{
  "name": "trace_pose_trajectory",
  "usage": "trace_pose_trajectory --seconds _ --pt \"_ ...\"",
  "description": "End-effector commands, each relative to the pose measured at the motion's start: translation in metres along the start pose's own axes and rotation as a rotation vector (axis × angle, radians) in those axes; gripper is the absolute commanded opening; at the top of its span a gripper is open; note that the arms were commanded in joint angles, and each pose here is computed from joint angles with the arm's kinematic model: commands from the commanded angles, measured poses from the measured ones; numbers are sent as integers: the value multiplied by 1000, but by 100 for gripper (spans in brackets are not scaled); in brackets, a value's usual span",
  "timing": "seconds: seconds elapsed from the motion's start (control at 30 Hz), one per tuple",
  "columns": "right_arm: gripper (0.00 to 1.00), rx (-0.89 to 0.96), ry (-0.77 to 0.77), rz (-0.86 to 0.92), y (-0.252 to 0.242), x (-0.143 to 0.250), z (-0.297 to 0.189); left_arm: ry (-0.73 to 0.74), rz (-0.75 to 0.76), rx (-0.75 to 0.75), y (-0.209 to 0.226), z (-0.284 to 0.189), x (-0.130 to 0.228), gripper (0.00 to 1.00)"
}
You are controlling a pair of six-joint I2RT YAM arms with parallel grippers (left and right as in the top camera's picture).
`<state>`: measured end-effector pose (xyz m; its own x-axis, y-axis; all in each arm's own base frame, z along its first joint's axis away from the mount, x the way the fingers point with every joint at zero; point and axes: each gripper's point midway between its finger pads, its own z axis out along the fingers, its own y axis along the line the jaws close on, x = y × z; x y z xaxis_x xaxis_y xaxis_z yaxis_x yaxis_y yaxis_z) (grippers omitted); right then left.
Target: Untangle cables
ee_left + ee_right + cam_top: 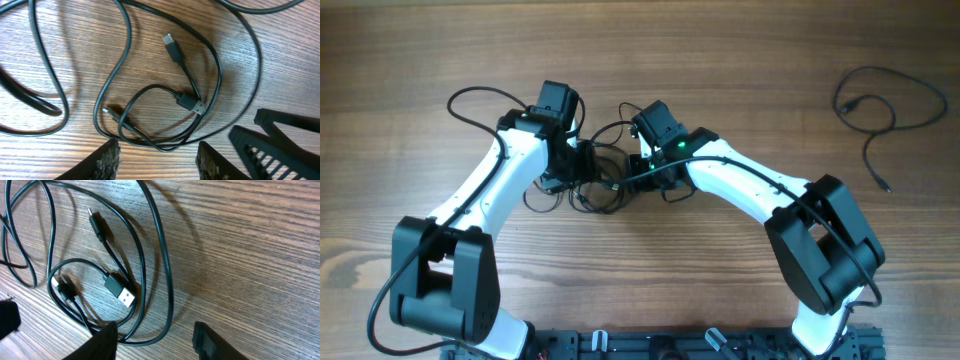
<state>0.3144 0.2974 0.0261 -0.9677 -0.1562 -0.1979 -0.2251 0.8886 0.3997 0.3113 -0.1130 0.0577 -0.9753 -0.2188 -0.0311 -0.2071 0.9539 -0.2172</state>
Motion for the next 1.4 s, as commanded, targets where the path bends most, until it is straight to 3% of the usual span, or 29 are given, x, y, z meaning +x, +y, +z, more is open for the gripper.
trace_pose_trajectory --seconds 0.0,0.2,0.33,0.83,1.13,1.37 --pt "52 13 4 6 -4 2 1 6 19 -18 0 6 -1 49" --pt "29 -92 8 -44 18 2 -10 14 18 -60 7 17 -3 49" --pt "22 -164 -11 -79 32 -4 -11 -12 20 -87 11 18 -9 49" --pt "33 -147 10 -12 18 -4 30 -14 21 -8 6 42 -1 45" --pt "33 -71 -15 43 3 -9 37 -46 9 11 9 55 -2 45" --pt "33 -61 2 72 -2 -5 46 -54 10 12 11 60 0 39"
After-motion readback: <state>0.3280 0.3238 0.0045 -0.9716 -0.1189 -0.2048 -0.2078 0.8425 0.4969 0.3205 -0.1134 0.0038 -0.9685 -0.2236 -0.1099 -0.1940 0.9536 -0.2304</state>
